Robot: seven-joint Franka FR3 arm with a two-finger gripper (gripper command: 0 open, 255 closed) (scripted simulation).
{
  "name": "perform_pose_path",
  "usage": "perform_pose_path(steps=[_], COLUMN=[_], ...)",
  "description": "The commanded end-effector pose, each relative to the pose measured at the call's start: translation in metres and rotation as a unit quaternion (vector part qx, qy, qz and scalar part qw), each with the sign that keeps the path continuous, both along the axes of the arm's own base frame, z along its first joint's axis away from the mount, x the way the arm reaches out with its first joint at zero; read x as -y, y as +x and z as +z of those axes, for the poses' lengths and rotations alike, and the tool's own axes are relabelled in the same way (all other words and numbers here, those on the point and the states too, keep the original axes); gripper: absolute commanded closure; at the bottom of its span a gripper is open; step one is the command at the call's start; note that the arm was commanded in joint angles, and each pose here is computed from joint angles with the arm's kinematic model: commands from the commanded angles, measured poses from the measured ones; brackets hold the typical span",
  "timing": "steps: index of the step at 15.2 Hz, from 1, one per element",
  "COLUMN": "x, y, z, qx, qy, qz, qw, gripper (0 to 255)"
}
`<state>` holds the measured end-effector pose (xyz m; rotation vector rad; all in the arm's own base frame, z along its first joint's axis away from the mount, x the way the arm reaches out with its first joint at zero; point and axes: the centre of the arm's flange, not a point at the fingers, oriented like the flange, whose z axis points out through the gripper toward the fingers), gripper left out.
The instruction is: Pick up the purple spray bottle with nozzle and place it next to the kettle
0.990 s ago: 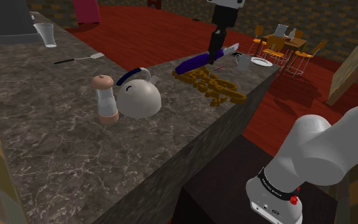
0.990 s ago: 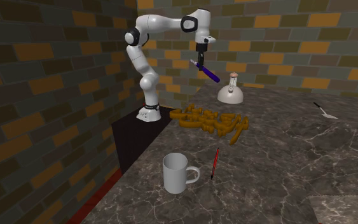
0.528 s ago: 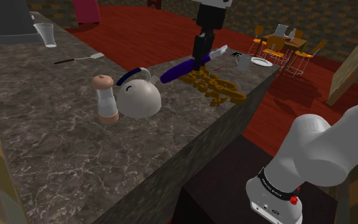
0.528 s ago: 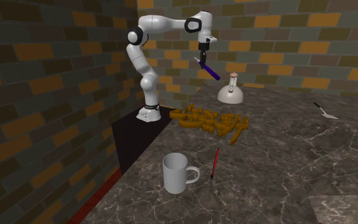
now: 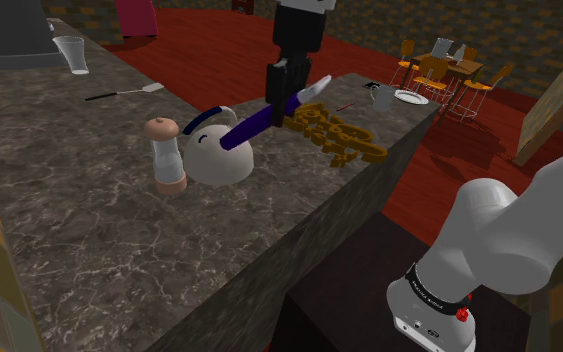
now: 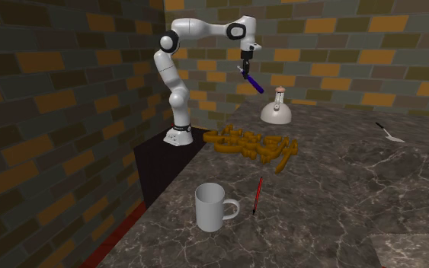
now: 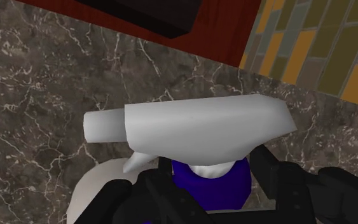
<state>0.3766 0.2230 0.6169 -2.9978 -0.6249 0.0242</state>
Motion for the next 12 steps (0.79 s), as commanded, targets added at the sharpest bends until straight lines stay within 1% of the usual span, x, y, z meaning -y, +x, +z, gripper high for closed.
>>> perform_pose_path(steps=[1,12], x=[-0.011,-0.011], y=[-0.002,-0.002], z=[-0.004,-0.062], qx=[0.0,0.0], qy=[0.0,0.0], qz=[0.0,0.0], qw=[1.0,1.0], gripper=[255,255])
